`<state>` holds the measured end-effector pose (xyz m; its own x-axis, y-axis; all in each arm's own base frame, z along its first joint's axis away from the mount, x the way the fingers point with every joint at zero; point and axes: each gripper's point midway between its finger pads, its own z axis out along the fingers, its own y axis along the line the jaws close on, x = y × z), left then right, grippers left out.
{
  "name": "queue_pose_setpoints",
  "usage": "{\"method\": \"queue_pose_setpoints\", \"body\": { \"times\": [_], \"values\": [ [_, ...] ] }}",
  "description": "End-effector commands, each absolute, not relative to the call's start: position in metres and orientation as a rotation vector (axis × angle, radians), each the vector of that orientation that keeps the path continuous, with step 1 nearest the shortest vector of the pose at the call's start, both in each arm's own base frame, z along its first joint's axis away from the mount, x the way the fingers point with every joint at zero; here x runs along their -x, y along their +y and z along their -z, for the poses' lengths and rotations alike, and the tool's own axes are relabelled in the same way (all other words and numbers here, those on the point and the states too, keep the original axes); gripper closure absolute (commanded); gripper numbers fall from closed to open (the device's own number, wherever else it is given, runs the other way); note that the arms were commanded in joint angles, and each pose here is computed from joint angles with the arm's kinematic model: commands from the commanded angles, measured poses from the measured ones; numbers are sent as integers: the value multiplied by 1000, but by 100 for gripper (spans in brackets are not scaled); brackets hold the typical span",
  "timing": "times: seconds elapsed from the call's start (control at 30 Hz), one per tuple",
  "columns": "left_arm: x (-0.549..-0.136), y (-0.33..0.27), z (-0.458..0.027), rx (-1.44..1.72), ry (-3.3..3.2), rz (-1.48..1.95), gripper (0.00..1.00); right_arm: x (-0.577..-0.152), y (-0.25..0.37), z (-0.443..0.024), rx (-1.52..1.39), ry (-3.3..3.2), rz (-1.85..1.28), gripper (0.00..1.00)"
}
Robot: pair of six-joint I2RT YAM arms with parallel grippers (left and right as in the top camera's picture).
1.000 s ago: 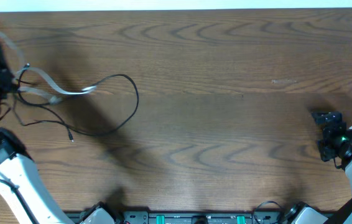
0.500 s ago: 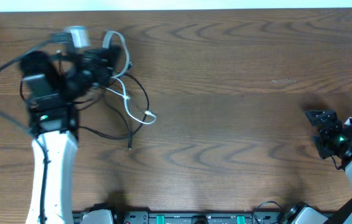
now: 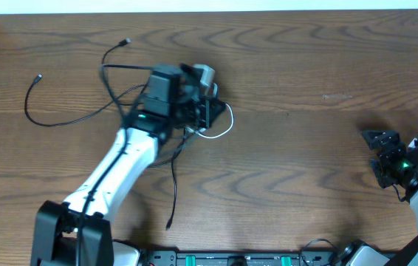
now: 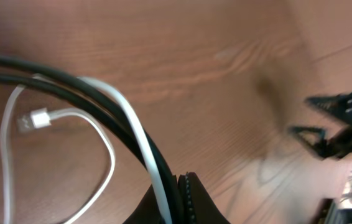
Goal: Untangle cables
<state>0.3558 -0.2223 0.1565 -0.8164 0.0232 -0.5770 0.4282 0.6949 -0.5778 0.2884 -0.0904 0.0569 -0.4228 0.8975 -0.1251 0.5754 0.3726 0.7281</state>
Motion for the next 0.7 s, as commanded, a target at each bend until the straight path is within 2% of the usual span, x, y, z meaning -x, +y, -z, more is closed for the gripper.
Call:
{"method": "queue_pose_setpoints", "body": {
  "times": [0.0, 0.07, 0.1, 0.13, 0.17, 0.3, 0.5, 0.53, 0.67],
  "values": [
    [-365, -219, -142, -383, 2387, 640, 92, -289, -88, -58, -1241, 2131, -851, 2],
    [-360, -225, -138, -439, 2386, 571, 75, -289, -88, -58, -1241, 2131, -852, 3],
    [-358, -228, -138, -453, 2385, 561, 59, -289, -88, -58, -1240, 2131, -853, 2],
    [-356, -231, -137, -466, 2382, 554, 49, -289, -87, -58, -1238, 2131, -857, 2],
    [-354, -234, -137, -475, 2380, 547, 44, -289, -86, -59, -1232, 2134, -864, 2],
    [-354, -234, -142, -474, 2367, 534, 38, -293, -75, -61, -1188, 2154, -894, 2],
    [-360, -218, -168, -437, 2292, 444, 34, -300, -48, -62, -1090, 2219, -930, 2],
    [-361, -213, -180, -464, 2249, 396, 22, -304, -38, -63, -1041, 2240, -943, 2],
    [-360, -197, -200, -514, 2182, 271, 17, -313, -9, -68, -895, 2281, -973, 2]
  ]
}}
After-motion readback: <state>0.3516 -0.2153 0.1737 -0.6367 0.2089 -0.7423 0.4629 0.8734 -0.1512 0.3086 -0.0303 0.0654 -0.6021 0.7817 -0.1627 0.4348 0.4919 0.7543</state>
